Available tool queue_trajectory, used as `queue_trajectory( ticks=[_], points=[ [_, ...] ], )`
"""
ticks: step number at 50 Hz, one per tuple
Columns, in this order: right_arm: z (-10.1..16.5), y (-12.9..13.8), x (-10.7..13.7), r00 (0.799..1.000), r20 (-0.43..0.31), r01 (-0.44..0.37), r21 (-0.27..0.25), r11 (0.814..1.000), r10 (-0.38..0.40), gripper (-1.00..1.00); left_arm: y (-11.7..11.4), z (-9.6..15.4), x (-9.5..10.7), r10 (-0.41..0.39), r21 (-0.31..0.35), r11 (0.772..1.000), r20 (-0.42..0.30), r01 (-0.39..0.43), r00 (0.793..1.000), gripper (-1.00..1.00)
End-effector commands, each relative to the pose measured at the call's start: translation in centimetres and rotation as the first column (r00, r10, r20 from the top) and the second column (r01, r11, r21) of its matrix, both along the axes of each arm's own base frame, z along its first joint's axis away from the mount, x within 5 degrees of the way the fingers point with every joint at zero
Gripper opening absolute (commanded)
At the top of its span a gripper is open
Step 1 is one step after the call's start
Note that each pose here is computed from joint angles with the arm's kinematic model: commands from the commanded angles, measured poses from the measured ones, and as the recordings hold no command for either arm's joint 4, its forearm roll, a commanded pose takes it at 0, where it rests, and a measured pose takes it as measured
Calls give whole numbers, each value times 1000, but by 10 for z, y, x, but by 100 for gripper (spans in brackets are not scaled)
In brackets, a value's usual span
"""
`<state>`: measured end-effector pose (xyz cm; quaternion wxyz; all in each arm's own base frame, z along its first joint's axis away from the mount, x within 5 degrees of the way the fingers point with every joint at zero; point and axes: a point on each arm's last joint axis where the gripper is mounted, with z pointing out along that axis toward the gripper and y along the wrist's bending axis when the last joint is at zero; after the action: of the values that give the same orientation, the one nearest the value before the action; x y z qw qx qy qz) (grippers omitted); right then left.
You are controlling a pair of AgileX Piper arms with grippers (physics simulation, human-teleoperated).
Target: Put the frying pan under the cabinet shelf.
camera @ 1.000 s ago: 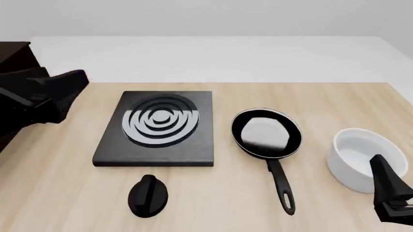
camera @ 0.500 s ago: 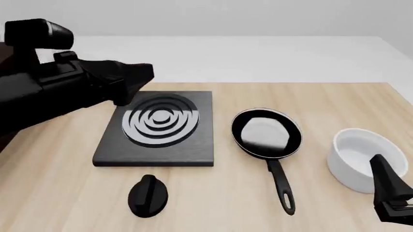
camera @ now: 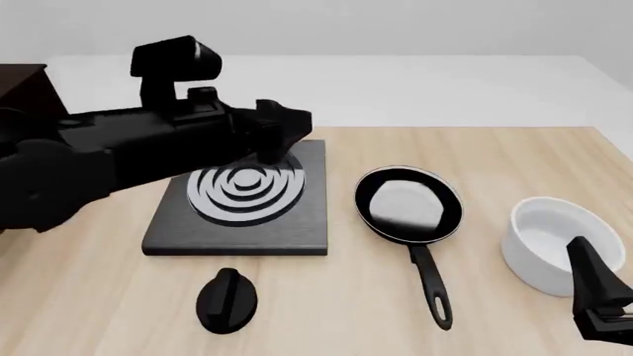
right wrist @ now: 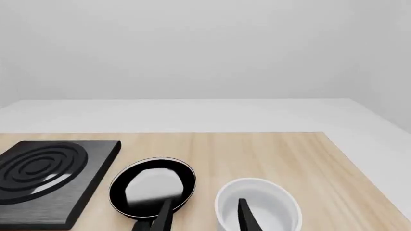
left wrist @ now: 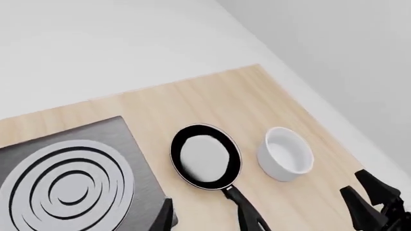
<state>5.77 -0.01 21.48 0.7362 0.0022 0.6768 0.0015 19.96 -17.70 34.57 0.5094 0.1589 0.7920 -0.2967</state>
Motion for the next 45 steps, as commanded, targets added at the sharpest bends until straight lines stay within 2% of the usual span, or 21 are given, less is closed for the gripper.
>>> queue_trajectory(
  ticks=[1,5,7,8,10,11,13,15,16,24,25,29,35,45],
  points=[
    [0,0,0,1000,0,0,0,1000,0,100,-26,-12,11,-19,-41,999,-72,16,997,100],
    [0,0,0,1000,0,0,0,1000,0,100,-35,-13,12,-31,-47,999,-84,27,996,100],
    [0,0,1,1000,0,0,0,1000,0,100,-41,-22,14,-22,-80,997,-141,11,990,100],
    [0,0,1,1000,0,0,0,1000,0,100,-43,-18,14,-30,-74,997,-123,21,992,100],
    [0,0,0,1000,0,0,0,1000,0,100,-48,-22,13,-33,-99,995,-154,18,988,100],
    [0,0,0,1000,0,0,0,1000,0,100,-49,-22,14,-35,-91,996,-145,22,989,100],
    [0,0,1,1000,0,0,0,1000,0,100,-58,-33,12,-40,-114,993,-205,17,978,100],
    [0,0,1,1000,0,0,0,1000,0,100,-61,-34,13,-48,-111,994,-199,26,979,100],
    [0,0,1,1000,0,0,0,1000,0,100,-63,-39,14,-41,-122,992,-226,14,973,100],
    [0,0,1,1000,0,0,0,1000,0,100,-73,-44,18,-45,-139,990,-251,10,967,100],
    [0,0,1,1000,0,0,0,1000,0,100,-76,-48,16,-45,-153,988,-273,3,961,100],
    [0,0,1,1000,0,0,0,1000,0,100,-79,-49,18,-50,-159,987,-264,8,963,100],
    [0,0,1,1000,0,0,0,1000,0,100,-88,-62,17,-59,-188,982,-297,2,953,100],
    [0,0,1,1000,0,0,0,1000,0,100,-100,-81,21,-60,-191,981,-328,-4,943,100]
  ],
)
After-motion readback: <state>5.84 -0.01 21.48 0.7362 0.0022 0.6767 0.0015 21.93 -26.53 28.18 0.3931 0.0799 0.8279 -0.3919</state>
